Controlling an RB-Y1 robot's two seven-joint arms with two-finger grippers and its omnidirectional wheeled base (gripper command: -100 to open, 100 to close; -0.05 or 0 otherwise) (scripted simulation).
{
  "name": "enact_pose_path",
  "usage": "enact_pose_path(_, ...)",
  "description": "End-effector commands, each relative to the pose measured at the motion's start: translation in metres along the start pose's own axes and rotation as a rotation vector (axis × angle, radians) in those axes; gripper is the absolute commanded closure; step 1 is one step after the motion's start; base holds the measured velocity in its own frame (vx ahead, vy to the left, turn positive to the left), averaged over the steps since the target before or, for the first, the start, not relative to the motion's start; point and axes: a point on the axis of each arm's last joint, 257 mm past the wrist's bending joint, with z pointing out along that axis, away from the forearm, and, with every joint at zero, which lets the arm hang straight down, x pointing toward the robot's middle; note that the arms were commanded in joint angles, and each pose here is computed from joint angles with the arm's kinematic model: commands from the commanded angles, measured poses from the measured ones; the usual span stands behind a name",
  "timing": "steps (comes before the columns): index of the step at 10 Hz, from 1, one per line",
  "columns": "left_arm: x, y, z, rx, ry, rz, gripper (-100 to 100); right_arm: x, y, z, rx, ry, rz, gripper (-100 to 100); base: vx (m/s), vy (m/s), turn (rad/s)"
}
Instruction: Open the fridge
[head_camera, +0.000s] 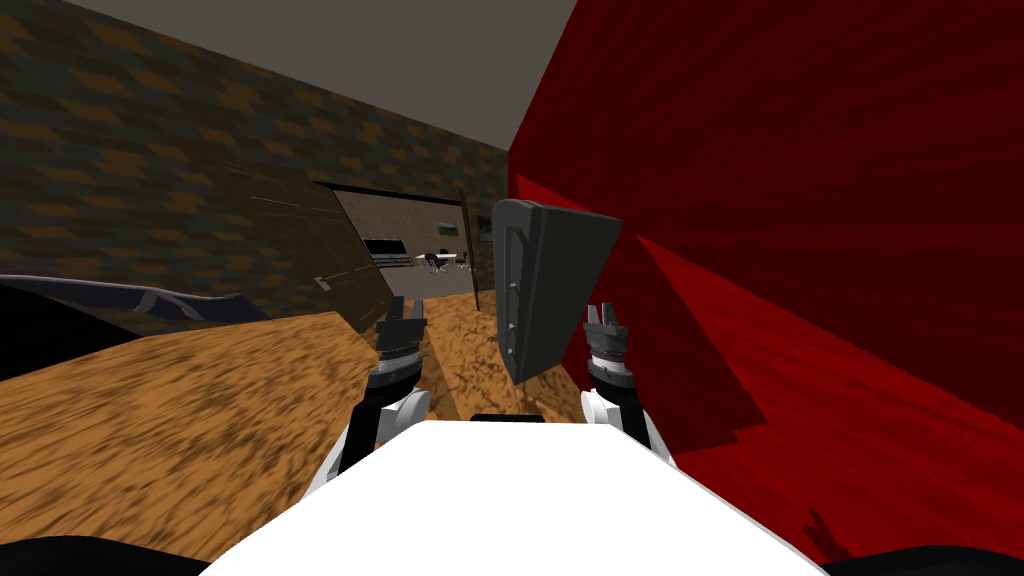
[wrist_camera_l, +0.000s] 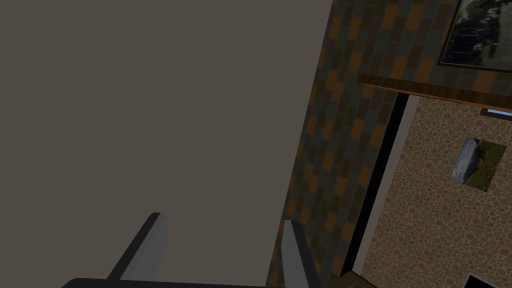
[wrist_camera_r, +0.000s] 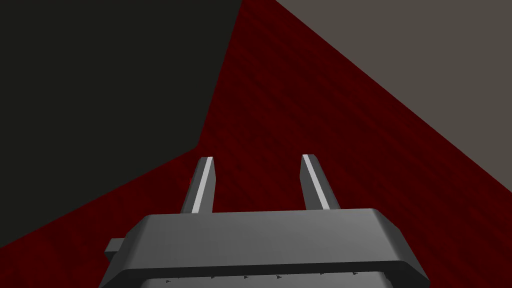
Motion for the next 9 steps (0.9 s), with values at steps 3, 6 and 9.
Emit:
enact_pose_path(3, 0.0, 0.0, 0.0, 0.0, 0.0, 0.0, 0, 0.0, 0.0, 0.0, 0.0, 0.0, 0.0, 0, 0.0, 0.0, 0.0)
enact_pose_path(6, 0.0, 0.0, 0.0, -0.001, 0.0, 0.0, 0, 0.004, -0.006, -0.001, 0.012, 0.102, -0.092, -100, 0.018, 0.02, -0.026)
enact_pose_path(9, 0.0, 0.0, 0.0, -0.001, 0.0, 0.0, 0, 0.004, -0.011, -0.002, 0.018, 0.185, -0.184, -100, 0.026, 0.041, -0.033)
